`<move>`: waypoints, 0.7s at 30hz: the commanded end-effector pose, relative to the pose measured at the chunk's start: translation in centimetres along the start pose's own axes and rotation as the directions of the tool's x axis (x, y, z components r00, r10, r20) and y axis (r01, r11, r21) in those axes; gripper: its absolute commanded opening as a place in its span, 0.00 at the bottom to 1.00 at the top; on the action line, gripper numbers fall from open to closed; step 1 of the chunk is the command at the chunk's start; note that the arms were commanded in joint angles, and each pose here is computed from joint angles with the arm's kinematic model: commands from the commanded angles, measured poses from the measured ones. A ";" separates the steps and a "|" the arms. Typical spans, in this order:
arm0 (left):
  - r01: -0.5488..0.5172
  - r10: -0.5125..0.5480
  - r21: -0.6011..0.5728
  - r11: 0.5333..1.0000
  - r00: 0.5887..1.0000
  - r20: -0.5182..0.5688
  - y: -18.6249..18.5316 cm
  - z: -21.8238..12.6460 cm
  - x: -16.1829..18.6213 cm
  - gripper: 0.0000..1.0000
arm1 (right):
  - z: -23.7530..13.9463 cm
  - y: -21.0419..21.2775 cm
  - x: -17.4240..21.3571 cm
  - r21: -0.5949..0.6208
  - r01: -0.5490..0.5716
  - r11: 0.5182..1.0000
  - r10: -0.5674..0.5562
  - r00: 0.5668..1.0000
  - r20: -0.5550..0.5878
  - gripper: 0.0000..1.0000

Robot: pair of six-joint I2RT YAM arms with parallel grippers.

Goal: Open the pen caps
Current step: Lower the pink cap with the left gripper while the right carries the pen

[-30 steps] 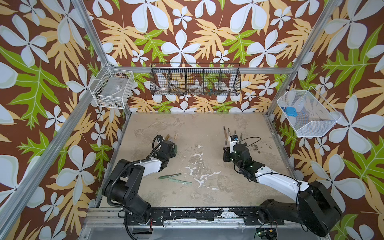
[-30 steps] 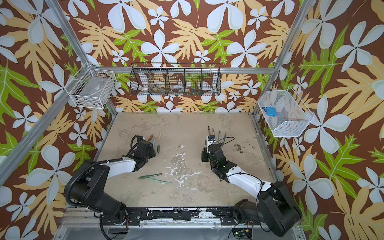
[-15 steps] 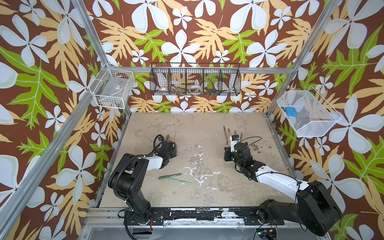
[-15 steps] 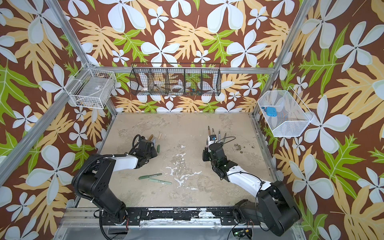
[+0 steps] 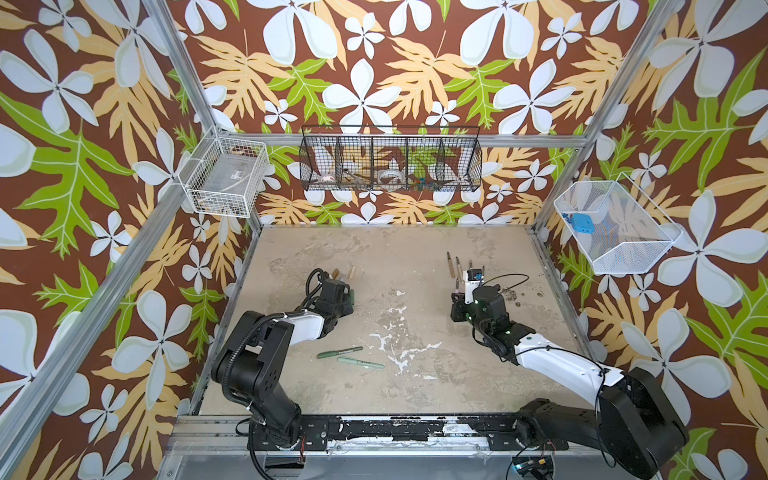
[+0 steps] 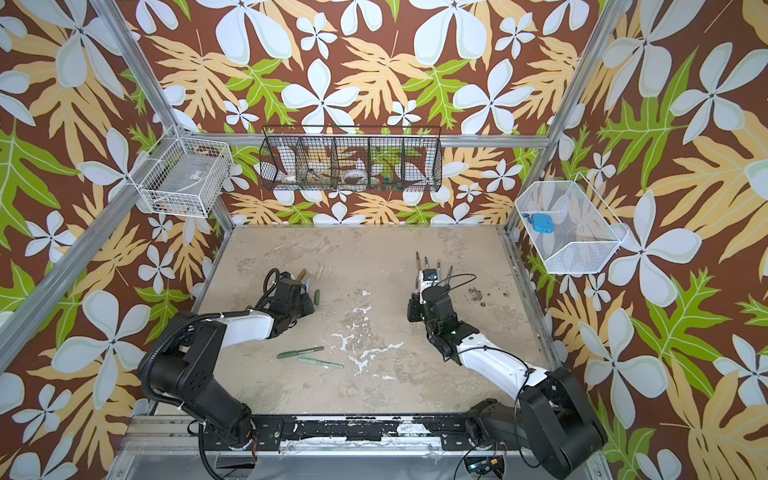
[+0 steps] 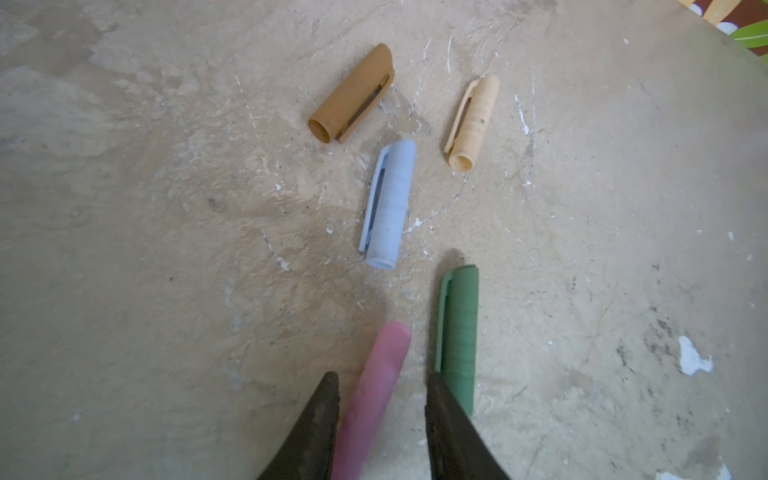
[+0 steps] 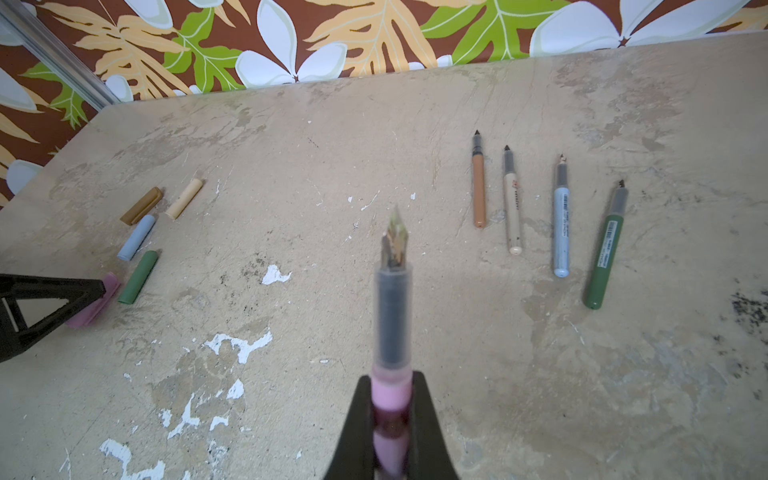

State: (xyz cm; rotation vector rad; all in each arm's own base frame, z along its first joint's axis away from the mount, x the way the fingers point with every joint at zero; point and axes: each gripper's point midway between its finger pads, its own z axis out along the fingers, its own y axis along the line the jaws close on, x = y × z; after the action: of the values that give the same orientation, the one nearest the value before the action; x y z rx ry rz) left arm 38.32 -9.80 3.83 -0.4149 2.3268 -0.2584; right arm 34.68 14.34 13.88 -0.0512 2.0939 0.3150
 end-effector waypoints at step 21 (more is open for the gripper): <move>-0.236 0.090 0.494 0.837 0.949 0.301 -10.5 -10.8 -2.5 0.51 | 9.5 -11.1 1.2 0.289 -0.154 0.945 0.216 0.956 -0.197 0.00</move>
State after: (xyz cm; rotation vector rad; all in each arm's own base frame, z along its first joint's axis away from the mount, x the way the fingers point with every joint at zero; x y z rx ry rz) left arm 34.71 -16.68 14.66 -0.0457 1.9716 -0.6344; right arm 43.62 6.22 7.05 0.3120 2.3091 0.1809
